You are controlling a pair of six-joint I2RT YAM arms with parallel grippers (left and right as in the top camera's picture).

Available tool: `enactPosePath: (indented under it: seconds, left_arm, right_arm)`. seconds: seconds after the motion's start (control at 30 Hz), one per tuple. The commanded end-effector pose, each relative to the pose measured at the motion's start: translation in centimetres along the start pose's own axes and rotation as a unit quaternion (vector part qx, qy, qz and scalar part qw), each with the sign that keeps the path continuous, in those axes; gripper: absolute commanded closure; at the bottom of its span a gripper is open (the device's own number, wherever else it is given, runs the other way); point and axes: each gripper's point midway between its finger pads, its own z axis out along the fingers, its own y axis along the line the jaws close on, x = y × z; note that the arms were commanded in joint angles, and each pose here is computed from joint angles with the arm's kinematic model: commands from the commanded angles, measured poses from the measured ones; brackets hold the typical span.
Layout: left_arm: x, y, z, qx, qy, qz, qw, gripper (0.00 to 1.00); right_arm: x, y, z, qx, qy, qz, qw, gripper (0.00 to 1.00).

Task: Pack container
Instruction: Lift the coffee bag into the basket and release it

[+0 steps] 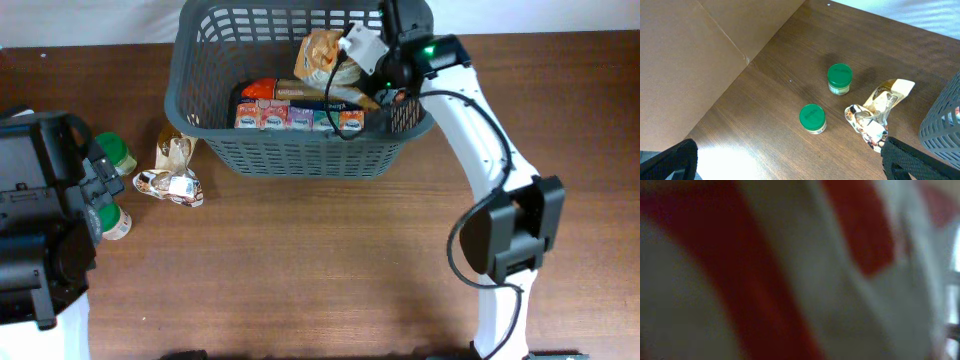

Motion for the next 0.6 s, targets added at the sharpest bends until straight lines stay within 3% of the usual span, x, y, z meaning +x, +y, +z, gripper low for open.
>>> enactPosePath:
  seconds: [0.0,0.03,0.07,0.27,0.43,0.57]
  left_arm:
    - [0.0,0.0,0.0,0.002,0.001,-0.011,1.0,0.01]
    - [0.0,0.0,0.0,0.002,0.001,-0.011,1.0,0.01]
    - [0.0,0.0,0.0,0.002,0.001,-0.011,1.0,0.01]
    - [0.0,0.0,0.0,0.002,0.001,-0.011,1.0,0.01]
    - [0.0,0.0,0.0,0.002,0.001,-0.011,1.0,0.01]
    - [0.0,0.0,0.0,0.002,0.001,-0.011,1.0,0.01]
  right_arm:
    - [-1.1,0.2,0.5,-0.004,-0.016,0.021,1.0,0.56]
    - [-1.1,0.2,0.6,-0.005,-0.016,0.039,0.999,0.23]
    - [-1.1,0.2,0.5,-0.005,-0.016,0.052,0.999,0.12]
    - [-4.0,-1.5,-4.8,0.022,-0.069,0.15,0.986,0.01]
    - [-7.9,-3.4,-14.9,0.062,-0.163,0.191,0.966,0.01]
    - [-7.9,-4.3,-23.8,0.124,-0.197,0.193,0.953,0.01]
